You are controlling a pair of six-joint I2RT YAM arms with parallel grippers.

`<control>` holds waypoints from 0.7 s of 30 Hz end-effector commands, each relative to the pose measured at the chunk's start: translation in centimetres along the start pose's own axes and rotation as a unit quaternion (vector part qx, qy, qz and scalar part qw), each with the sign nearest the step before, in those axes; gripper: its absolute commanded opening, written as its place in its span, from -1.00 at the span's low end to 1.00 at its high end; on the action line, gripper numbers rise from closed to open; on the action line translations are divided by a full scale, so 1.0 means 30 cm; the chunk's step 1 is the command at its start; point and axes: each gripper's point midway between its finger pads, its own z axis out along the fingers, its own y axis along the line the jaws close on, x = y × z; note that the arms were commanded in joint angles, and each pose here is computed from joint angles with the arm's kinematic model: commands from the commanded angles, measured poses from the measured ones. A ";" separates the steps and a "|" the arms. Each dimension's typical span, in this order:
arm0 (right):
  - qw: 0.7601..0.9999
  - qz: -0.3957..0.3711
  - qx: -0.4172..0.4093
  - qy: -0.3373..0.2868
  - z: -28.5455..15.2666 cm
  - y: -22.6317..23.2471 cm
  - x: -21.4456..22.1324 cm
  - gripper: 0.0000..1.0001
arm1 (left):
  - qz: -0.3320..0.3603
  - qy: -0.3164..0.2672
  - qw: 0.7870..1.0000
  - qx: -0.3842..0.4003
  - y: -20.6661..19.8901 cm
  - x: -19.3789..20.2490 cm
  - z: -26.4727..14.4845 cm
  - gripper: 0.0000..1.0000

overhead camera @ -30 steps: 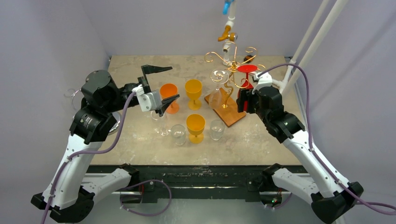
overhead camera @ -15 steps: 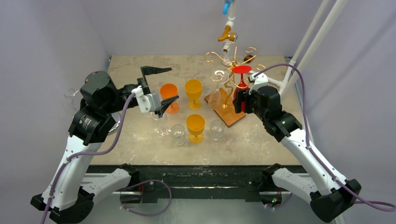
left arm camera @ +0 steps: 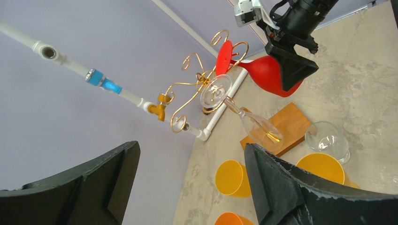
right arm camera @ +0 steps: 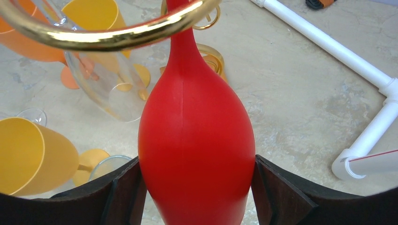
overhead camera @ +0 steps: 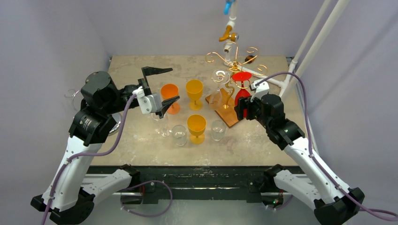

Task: Place the wine glass upside down on the wine glass rack
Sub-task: Turn the wine glass upside down at the wine rack.

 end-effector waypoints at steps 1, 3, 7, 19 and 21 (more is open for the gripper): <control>0.999 -0.012 -0.016 -0.042 -0.010 0.014 -0.065 0.06 | 0.015 -0.016 1.000 -0.001 0.009 -0.038 -0.006 0.76; 0.999 -0.015 -0.019 -0.044 -0.010 0.017 -0.068 0.05 | 0.016 -0.016 1.000 -0.002 0.009 -0.040 -0.007 0.76; 0.998 -0.018 -0.030 -0.049 -0.005 0.030 -0.071 0.02 | 0.017 -0.014 1.000 -0.002 0.008 -0.036 -0.008 0.76; 0.996 -0.015 -0.050 -0.077 -0.027 0.047 -0.055 -0.03 | 0.021 -0.008 1.000 0.001 0.002 -0.022 -0.007 0.76; 0.995 -0.009 -0.050 -0.082 -0.035 0.046 -0.052 -0.03 | 0.020 -0.008 1.000 0.001 0.001 -0.020 -0.006 0.76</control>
